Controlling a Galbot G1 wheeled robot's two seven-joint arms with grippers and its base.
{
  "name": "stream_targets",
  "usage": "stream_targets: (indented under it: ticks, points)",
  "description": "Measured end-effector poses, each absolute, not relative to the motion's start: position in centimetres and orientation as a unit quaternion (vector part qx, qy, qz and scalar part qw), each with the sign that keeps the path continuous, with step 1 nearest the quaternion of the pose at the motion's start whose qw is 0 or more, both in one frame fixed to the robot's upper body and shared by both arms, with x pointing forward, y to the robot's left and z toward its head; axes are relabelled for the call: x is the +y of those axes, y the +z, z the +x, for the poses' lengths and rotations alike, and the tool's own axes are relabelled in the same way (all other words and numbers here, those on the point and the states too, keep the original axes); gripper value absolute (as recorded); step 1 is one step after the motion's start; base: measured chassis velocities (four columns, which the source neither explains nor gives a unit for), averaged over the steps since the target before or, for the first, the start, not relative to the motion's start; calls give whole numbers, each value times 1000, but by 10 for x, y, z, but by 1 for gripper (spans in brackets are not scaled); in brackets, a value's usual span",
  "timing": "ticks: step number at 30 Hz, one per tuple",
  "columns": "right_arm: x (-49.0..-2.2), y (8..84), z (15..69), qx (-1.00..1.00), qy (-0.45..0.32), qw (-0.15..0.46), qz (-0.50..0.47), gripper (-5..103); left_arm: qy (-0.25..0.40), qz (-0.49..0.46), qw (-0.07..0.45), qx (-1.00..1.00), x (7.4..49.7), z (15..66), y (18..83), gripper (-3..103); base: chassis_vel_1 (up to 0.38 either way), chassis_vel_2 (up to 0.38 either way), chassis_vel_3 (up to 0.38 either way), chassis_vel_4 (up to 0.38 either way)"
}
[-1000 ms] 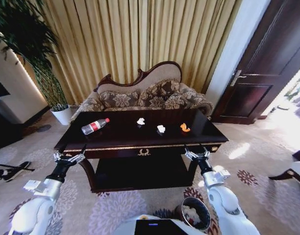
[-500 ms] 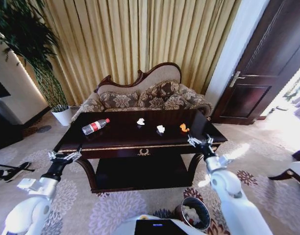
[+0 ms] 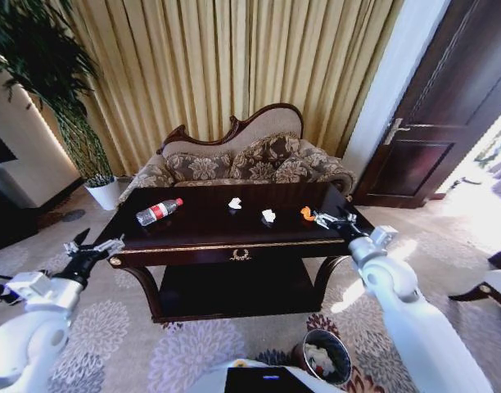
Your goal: Move to the front of the table and place the trash on the table into the trash bin.
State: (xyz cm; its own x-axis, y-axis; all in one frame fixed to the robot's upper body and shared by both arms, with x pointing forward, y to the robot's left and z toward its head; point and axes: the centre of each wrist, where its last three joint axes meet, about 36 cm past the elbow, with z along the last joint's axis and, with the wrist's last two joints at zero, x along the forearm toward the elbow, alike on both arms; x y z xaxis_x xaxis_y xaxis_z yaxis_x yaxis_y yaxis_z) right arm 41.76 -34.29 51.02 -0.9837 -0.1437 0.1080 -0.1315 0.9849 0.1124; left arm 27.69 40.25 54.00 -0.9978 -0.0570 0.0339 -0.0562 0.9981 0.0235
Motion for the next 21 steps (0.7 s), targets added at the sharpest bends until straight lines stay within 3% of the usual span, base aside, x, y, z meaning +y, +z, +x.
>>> stream_targets:
  ticks: [12, 21]
  points:
    - [-310, 494, 491, -987, -2, 127, 104, 100, 0, 37, 5, -999, 394, 262, 534, 100, 0, 0, 0, 0]
    - [-305, 486, 514, -982, 20, 162, 93, 100, 0, 42, 3, -999, 392, 256, 529, 100, 0, 0, 0, 0]
